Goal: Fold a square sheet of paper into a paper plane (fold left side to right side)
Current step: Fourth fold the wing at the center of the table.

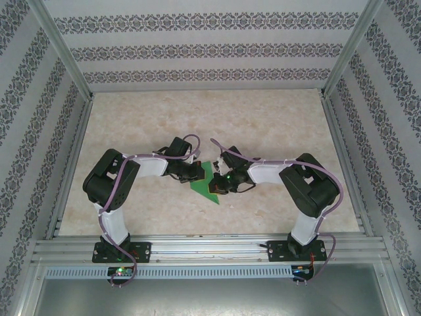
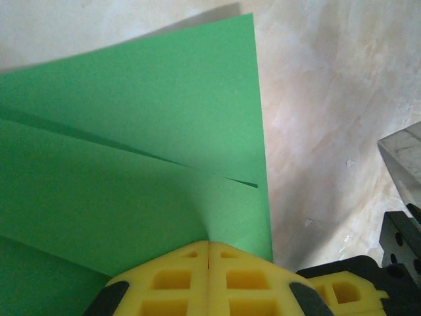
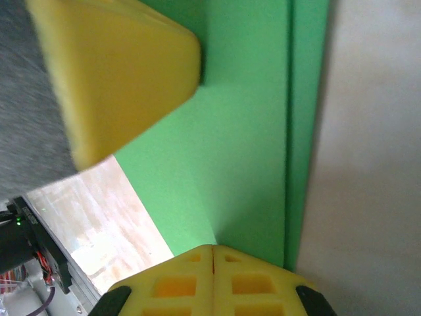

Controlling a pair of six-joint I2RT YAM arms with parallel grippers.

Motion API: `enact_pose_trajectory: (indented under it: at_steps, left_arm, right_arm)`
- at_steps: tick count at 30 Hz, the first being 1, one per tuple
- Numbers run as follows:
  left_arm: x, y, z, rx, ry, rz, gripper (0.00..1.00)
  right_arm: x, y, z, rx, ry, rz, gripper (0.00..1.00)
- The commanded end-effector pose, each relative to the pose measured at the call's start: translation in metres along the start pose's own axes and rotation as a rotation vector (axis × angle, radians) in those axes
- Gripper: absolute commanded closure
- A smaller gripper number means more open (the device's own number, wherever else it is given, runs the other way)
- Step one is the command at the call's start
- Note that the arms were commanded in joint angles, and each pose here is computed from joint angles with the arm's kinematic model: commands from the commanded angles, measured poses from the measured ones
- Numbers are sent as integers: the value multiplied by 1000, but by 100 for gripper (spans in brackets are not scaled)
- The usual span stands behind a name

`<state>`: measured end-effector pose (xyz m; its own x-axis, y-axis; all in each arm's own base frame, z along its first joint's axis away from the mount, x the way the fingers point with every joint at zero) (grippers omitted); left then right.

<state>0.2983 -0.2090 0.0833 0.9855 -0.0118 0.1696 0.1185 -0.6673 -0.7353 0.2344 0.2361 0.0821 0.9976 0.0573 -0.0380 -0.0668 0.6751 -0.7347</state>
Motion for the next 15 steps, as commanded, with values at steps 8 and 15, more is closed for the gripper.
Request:
enact_pose_trajectory:
  at_steps: [8, 15]
  left_arm:
    - [-19, 14, 32, 174, -86, 78, 100]
    - [-18, 13, 35, 181, -98, 74, 100]
  right_arm:
    - [-28, 6, -25, -69, 70, 76, 100]
    - [-40, 4, -29, -74, 79, 108, 100]
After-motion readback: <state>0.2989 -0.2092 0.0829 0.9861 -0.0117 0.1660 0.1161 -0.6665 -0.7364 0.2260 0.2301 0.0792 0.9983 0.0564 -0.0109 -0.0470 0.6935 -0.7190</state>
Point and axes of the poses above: each hand's point on the last joint's axis, 136 mm out from that joint toward the fingers, its own y axis out along the fingers, its own z axis along the line the jaws close on, x = y × z, the point moved 9 cm from there along -y, back along the fingers, and after that the axes turned 4 degrees about y, right-handed, at the moved point
